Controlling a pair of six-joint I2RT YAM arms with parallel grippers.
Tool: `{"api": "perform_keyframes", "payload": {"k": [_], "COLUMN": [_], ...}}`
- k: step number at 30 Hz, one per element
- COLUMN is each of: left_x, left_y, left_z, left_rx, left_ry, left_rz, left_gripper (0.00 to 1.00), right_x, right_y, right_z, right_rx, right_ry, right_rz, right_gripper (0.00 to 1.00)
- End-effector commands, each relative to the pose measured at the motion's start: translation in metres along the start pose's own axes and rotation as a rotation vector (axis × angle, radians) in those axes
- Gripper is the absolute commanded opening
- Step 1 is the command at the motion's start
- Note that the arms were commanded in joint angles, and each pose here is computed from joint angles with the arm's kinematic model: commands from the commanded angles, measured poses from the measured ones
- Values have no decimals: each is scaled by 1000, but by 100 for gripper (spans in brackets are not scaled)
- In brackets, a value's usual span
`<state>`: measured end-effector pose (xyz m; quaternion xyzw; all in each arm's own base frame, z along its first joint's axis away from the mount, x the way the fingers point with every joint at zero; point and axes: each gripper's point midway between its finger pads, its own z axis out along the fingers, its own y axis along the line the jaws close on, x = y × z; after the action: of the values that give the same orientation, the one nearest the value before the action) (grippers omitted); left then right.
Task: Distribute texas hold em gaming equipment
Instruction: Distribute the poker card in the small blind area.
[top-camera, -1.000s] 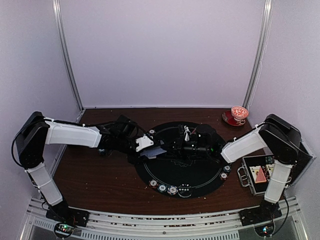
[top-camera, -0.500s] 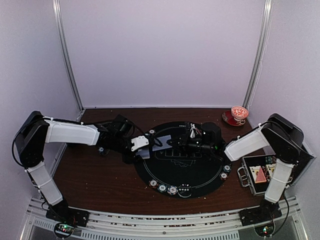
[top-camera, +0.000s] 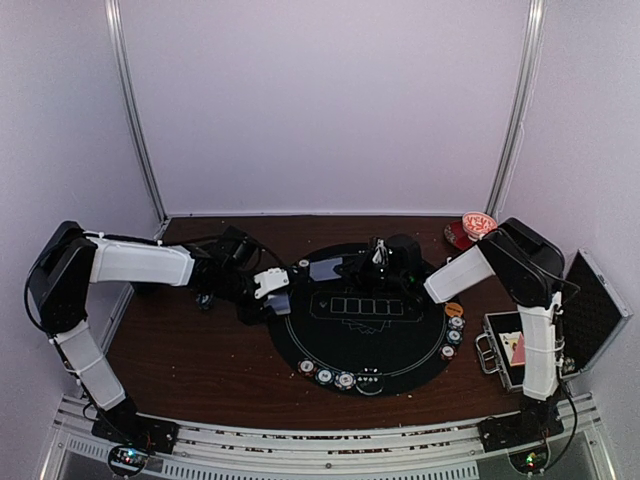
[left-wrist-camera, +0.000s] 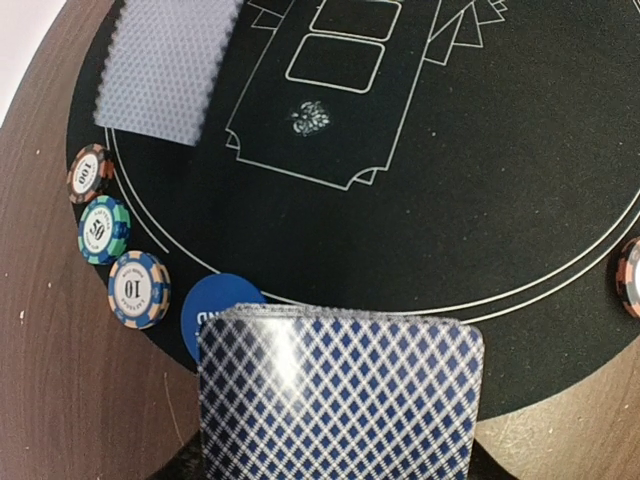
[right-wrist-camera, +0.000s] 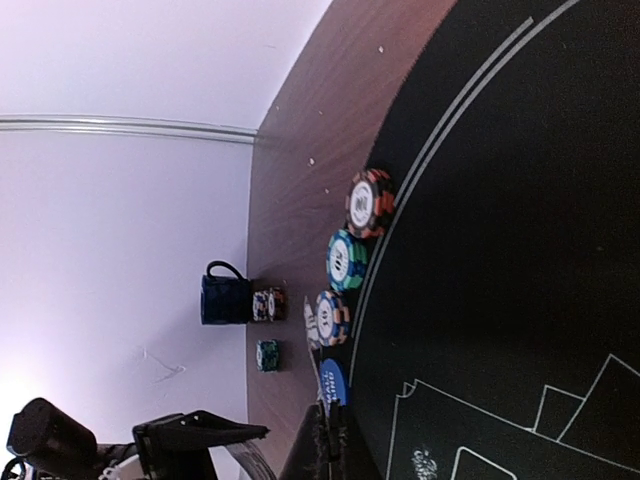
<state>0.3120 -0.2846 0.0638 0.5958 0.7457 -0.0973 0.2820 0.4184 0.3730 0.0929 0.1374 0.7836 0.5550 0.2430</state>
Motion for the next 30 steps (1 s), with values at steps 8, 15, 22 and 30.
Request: {"api": "perform_keyframes", "payload": {"k": [8,15,22,30], "left_x": [-19,-18,-19,-19], "left_y": [31,41,43,45], "left_z": [-21,-27,-29,-31], "left_rx": [-75,-103,-109,-116], "left_ry": [-74,-84,-90,-98], "left_rz": [-33,-56,-62,-67], "left_gripper": [59,59,59,59], "right_x": [63,100,121,133], "right_y": [10,16,15,3], "right_z": [-17,-8,15,35], "right_rx": [-75,-79,-64,-15], "right_ry": [205,277,314,317], "right_rz": [-23,-36,-36,-31], "right_gripper": [0,0,0,0]}}
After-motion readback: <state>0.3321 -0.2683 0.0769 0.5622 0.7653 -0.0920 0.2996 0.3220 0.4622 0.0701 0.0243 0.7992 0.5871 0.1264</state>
